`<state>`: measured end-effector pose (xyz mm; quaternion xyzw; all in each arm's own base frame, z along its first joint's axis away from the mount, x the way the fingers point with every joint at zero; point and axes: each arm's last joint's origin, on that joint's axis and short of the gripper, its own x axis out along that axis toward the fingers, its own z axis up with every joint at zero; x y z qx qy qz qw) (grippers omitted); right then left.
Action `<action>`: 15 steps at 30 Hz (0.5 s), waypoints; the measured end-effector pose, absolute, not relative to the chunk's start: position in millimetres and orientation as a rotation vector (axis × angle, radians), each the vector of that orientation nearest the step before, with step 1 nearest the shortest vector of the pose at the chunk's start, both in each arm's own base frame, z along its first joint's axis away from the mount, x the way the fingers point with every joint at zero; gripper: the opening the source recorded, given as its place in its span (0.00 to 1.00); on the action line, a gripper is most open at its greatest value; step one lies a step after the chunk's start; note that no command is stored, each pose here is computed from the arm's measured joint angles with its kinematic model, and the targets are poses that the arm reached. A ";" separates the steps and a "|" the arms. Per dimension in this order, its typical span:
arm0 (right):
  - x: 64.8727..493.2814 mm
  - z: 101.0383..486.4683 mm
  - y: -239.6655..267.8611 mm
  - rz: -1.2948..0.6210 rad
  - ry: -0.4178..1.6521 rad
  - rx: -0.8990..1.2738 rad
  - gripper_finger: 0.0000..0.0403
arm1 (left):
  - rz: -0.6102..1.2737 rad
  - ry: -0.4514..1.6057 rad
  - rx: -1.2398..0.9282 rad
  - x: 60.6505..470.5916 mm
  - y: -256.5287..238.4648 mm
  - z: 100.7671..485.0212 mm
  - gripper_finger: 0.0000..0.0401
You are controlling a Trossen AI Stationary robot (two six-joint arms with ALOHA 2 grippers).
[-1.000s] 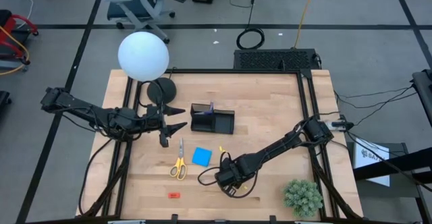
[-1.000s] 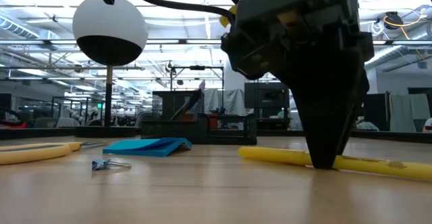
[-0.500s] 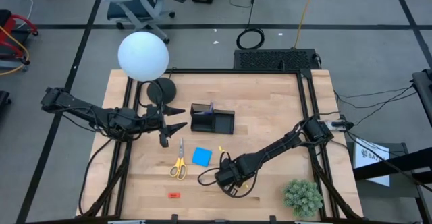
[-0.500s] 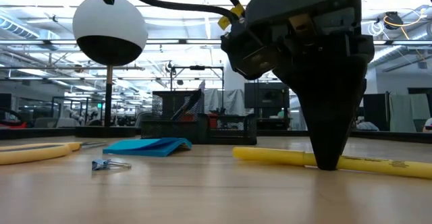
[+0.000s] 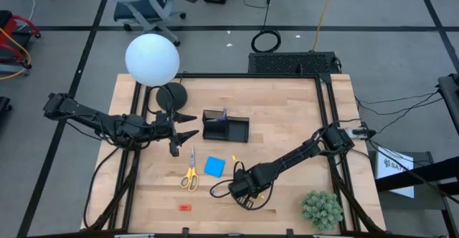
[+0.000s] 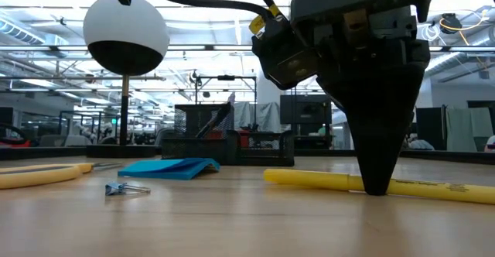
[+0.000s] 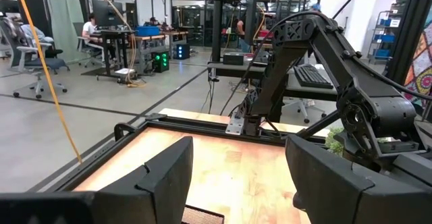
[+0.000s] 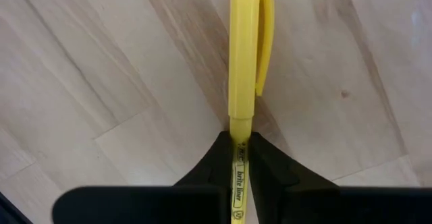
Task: Pick and place office supplies into organizer
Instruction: Put the yellow pen into the black mesh desk organizer
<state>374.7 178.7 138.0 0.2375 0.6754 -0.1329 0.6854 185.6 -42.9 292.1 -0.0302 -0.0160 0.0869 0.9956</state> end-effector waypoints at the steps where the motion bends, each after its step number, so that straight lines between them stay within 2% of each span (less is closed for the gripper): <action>1: 374.7 138.0 178.7 -0.298 1.513 0.532 0.04 | 0.174 -0.032 -0.061 185.6 -42.9 292.2 0.61; 15: 374.0 152.6 174.9 -0.256 1.480 0.525 0.04 | 0.174 -0.032 -0.061 185.6 -42.9 292.1 0.61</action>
